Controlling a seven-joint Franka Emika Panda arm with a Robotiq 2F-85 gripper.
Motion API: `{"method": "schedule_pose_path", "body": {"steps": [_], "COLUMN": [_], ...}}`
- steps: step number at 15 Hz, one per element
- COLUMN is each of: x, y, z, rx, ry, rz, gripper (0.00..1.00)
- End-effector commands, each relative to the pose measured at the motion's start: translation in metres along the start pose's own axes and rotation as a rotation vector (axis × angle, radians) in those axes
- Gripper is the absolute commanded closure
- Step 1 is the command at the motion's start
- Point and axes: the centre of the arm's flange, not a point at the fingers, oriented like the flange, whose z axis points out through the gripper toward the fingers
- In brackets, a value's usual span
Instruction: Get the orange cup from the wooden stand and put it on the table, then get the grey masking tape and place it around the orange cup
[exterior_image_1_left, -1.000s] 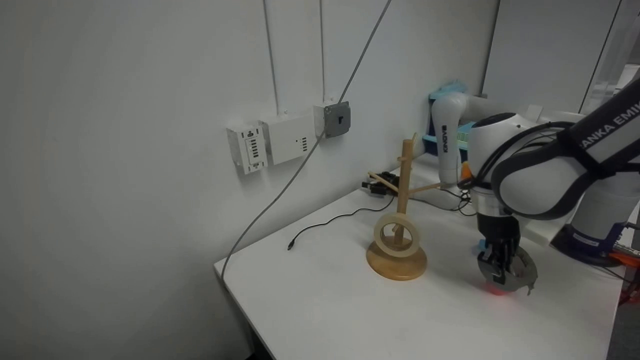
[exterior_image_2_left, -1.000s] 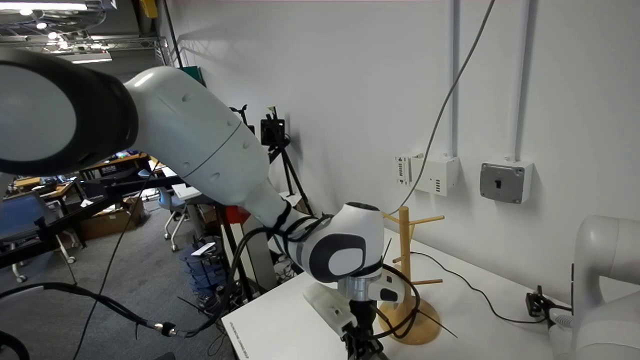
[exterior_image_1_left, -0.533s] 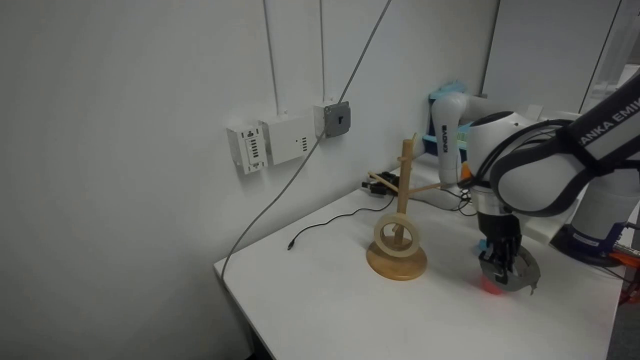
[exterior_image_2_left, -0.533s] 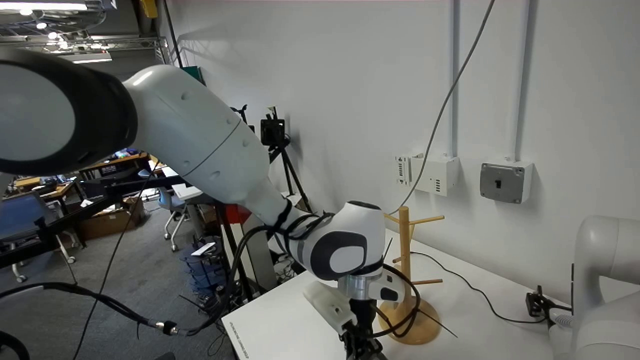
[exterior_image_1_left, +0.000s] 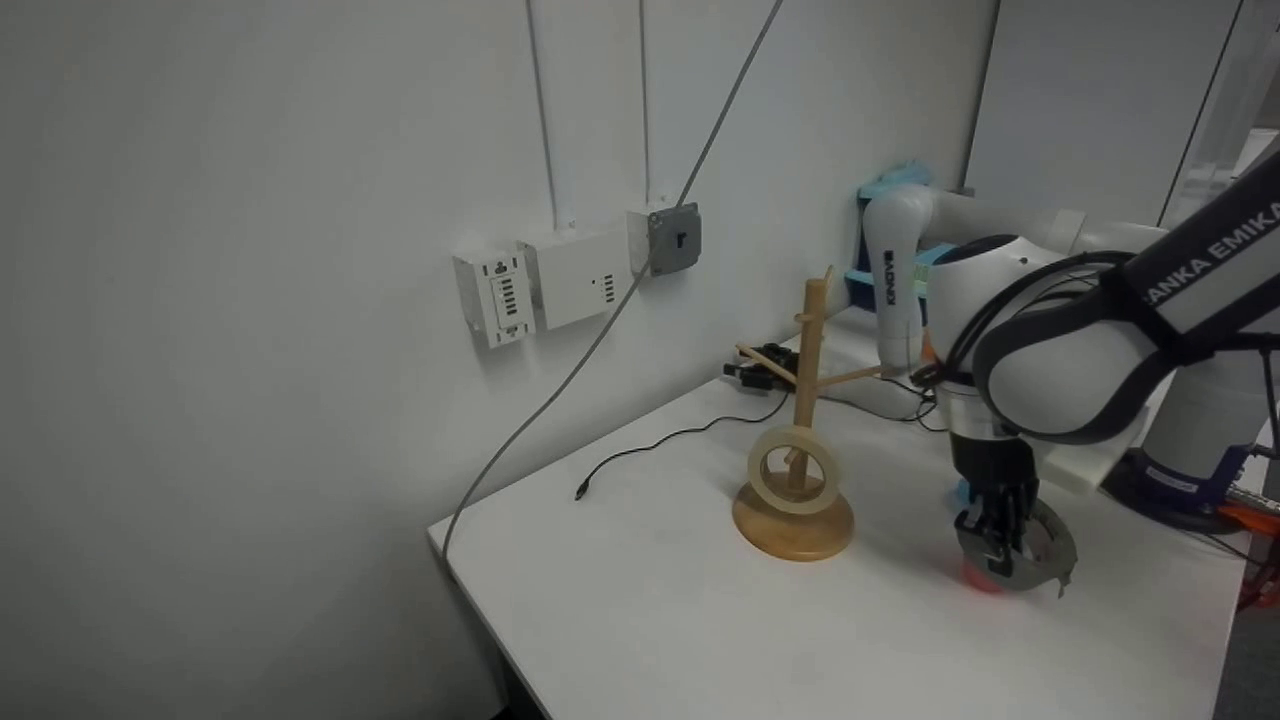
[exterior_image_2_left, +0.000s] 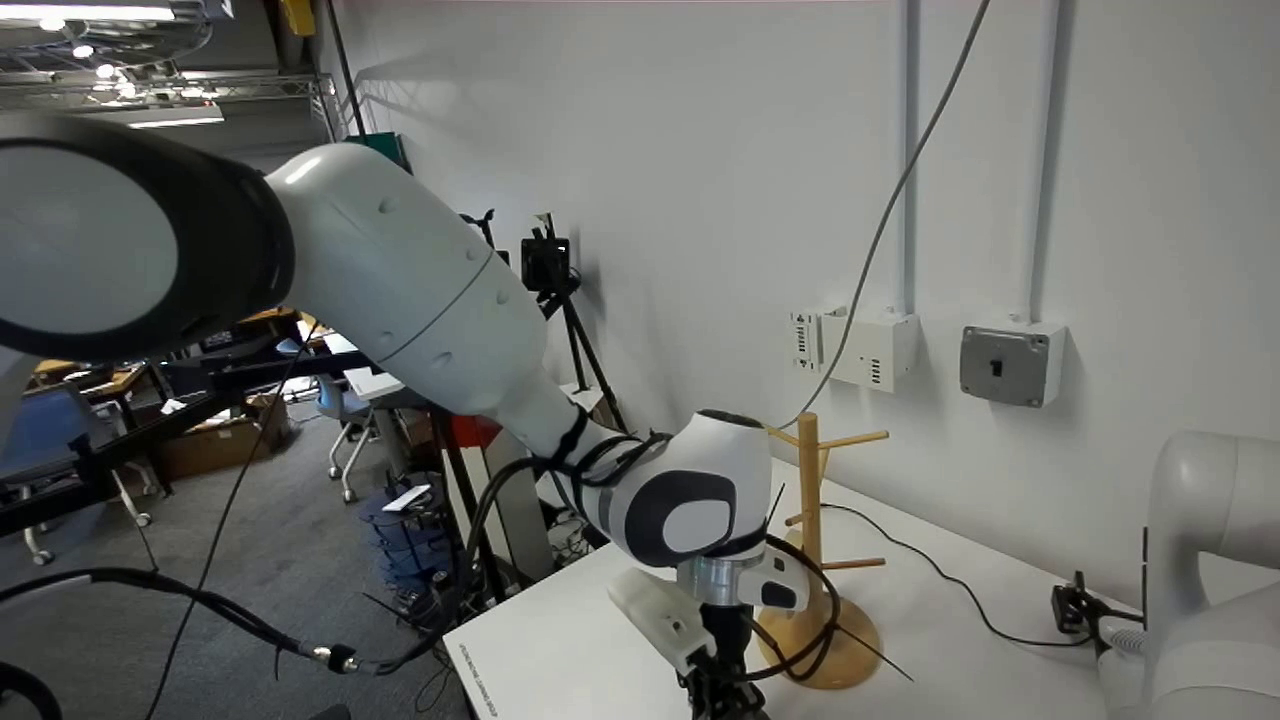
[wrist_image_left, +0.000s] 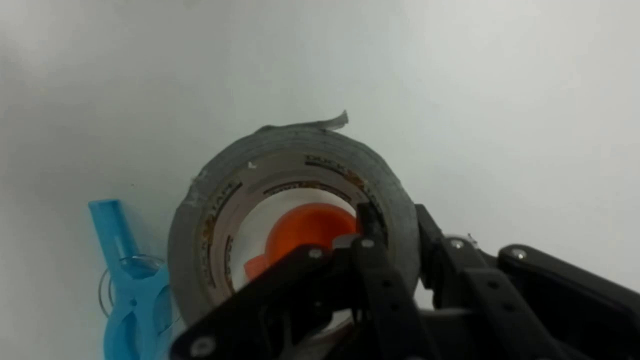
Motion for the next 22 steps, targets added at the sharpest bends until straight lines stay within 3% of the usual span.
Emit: {"method": "schedule_pose_path", "body": {"steps": [1, 13, 15, 22], "x": [0.015, 0.029, 0.029, 0.029], "y": [0.005, 0.006, 0.007, 0.007], "z": [0.001, 0.018, 0.017, 0.01], "rx": [0.025, 0.013, 0.011, 0.008], "ry": [-0.007, -0.032, -0.034, -0.025], "rz": [-0.01, -0.017, -0.015, -0.015], "gripper": [0.95, 0.95, 0.54, 0.03]}}
